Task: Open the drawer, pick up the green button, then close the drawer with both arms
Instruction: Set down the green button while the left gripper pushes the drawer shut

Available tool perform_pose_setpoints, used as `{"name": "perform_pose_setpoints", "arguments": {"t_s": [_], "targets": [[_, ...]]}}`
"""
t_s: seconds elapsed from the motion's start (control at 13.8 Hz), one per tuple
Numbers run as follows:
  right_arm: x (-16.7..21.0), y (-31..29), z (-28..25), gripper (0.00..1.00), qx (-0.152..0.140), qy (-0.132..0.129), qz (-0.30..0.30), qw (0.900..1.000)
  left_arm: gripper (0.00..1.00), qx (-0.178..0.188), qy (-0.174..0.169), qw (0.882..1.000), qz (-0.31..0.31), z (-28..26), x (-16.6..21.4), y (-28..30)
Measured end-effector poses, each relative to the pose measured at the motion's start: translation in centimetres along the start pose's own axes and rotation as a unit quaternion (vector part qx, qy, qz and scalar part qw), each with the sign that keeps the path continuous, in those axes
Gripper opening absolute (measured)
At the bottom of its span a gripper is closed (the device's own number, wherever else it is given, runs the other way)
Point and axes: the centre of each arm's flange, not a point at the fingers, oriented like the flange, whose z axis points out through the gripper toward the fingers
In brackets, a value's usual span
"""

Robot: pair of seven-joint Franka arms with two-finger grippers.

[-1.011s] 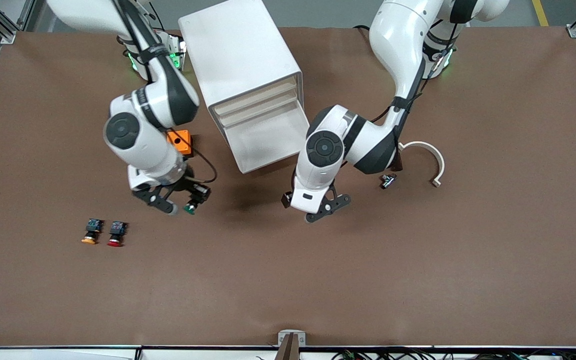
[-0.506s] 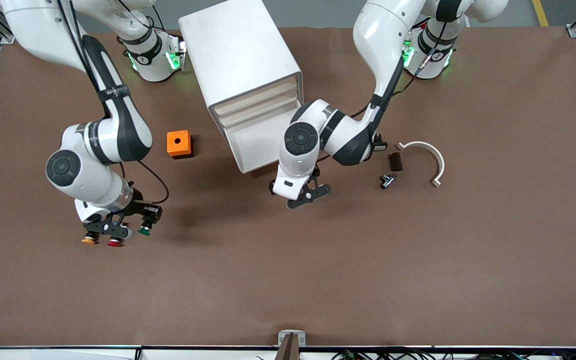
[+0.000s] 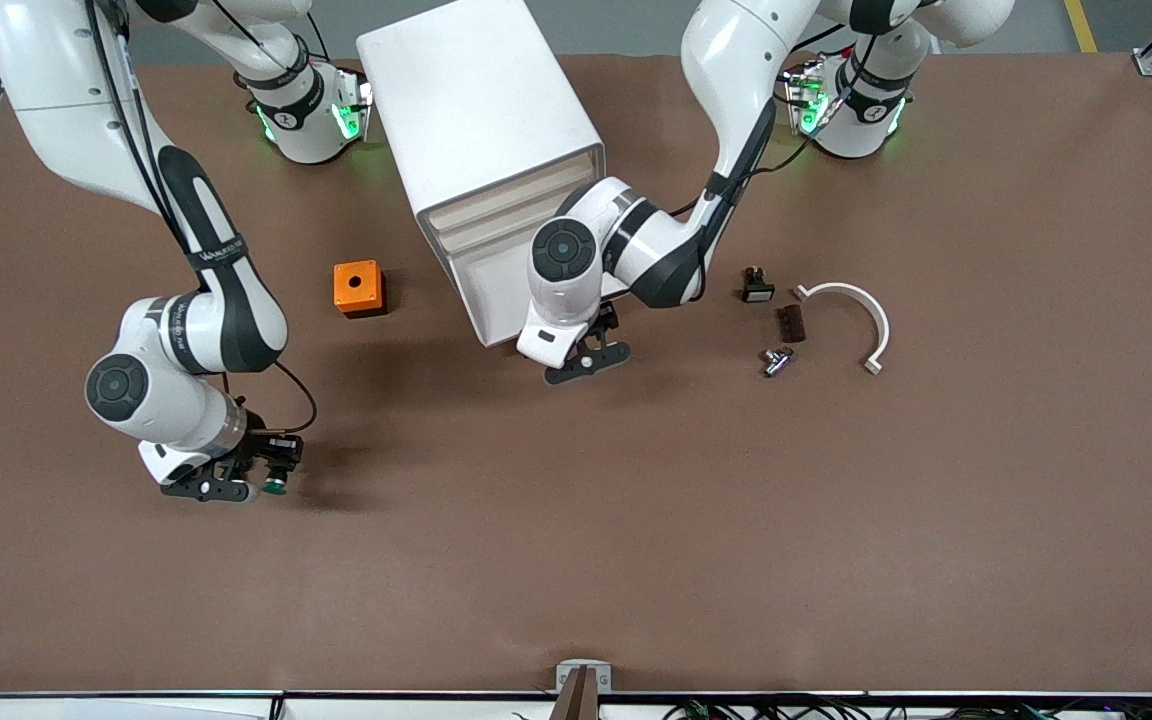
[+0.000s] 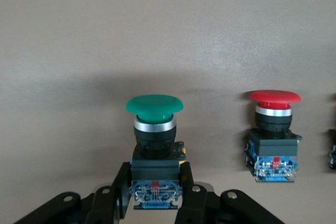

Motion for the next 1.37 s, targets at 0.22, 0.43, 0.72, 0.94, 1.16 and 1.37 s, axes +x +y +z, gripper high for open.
{"name": "perform_pose_setpoints", "arguments": {"t_s": [0.22,0.43,0.72,0.94,1.16,1.37], "targets": [[0.1,0.0,1.6,0.41,-0.005,0.002,-0.007,1.000,1.00,0.000,-0.009,1.000,-0.002,0.4,-1.5,0.5],[0.5,0.0,2.1,0.41,-0.004,0.003,-0.008,1.000,1.00,0.001,-0.018,1.000,0.000,0.9,-3.0,1.0],[0.5,0.1,2.6,0.52,-0.005,0.000,-0.007,1.000,1.00,-0.001,-0.030,1.000,-0.006,1.1,-3.5,1.1],[0.9,0.5,2.3,0.80,-0.004,0.004,-0.003,1.000,1.00,-0.002,-0.068,0.997,-0.023,1.4,-4.3,1.0],[1.8,2.2,1.2,0.99,-0.003,0.016,0.008,1.000,1.00,-0.004,-0.104,0.994,-0.038,1.6,-5.0,1.0],[3.0,3.7,-2.3,1.00,-0.002,0.044,-0.004,0.999,1.00,-0.008,-0.132,0.990,-0.049,1.7,-5.7,1.1]]}}
